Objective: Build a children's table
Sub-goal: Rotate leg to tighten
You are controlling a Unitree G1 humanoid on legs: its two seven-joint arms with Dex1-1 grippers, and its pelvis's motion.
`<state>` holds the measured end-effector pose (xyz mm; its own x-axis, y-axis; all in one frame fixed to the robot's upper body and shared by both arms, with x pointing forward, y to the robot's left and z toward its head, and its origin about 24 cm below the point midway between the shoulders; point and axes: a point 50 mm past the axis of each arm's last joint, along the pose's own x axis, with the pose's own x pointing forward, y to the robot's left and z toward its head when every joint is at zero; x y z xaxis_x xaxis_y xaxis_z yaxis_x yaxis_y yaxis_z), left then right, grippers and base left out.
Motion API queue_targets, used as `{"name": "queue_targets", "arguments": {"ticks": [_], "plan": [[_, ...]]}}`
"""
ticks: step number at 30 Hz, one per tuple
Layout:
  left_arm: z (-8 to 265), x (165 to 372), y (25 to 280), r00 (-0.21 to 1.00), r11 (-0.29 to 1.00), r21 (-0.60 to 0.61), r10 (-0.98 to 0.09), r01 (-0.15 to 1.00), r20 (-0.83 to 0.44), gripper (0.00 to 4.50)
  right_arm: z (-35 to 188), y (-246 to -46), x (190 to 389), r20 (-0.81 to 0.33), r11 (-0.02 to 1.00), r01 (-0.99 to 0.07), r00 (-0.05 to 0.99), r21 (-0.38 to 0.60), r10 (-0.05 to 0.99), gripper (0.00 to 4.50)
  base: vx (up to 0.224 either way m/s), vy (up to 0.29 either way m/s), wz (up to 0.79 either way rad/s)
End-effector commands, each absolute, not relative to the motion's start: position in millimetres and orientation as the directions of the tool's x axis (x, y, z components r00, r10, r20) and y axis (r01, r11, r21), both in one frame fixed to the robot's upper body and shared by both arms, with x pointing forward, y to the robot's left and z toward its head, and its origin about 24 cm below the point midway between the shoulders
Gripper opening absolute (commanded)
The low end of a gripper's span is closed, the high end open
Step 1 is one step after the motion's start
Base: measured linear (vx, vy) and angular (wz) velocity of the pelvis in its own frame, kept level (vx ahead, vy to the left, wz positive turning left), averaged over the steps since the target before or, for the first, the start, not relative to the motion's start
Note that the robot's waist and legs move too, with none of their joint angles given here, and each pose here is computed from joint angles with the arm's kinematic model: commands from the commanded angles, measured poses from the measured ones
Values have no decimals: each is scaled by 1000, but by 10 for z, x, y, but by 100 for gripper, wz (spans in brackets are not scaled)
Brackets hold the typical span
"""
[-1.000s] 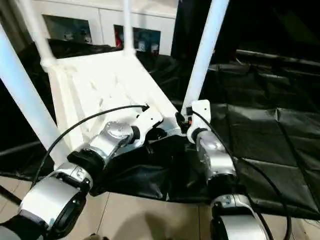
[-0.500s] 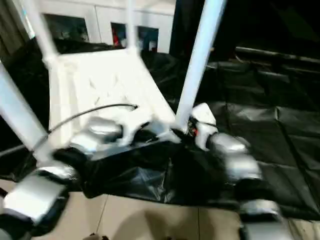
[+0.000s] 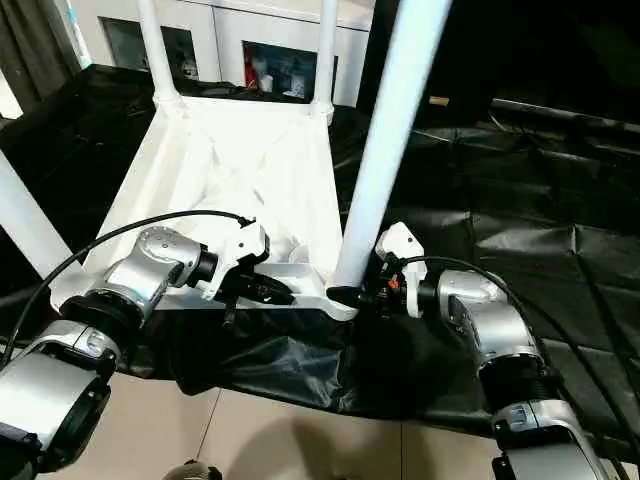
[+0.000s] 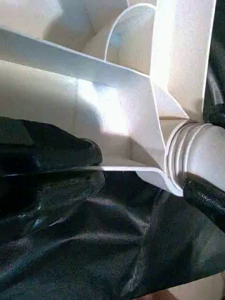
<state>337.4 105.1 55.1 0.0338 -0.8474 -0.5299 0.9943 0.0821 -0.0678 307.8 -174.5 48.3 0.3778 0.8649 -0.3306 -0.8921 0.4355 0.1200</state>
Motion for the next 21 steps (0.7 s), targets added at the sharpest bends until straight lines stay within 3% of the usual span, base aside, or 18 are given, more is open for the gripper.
{"name": "queue_targets", "arguments": {"ticks": [1, 7, 11, 13, 18, 21], "plan": [[488, 3317, 1025, -2, 63, -108, -855, 992, -519, 0, 472, -1732, 3031, -332, 401, -905, 338, 141, 881, 244, 0, 0, 0], [475, 3355, 960, 84, 139, -74, -862, 988, -499, 0, 375, -1656, 2973, -313, 450, -879, 388, 157, 867, 240, 0, 0, 0], [458, 3493, 797, 320, 362, 11, -809, 932, -493, 0, 146, -1506, 3074, -365, 722, -683, 649, 106, 668, 240, -13, -1, 0], [444, 3506, 640, 374, 414, 30, -787, 910, -491, 0, 64, -1464, 3178, -378, 866, -475, 782, 155, 496, 236, -52, -1, -3], [419, 3454, 330, 394, 433, 34, -783, 901, -481, 0, 42, -1314, 3315, -396, 943, -248, 861, 222, 320, 214, 0, 0, 0], [404, 3376, 134, 356, 387, 34, -806, 922, -472, 0, 125, -1137, 3395, -370, 946, -293, 871, 138, 324, 213, 0, 0, 0]]}}
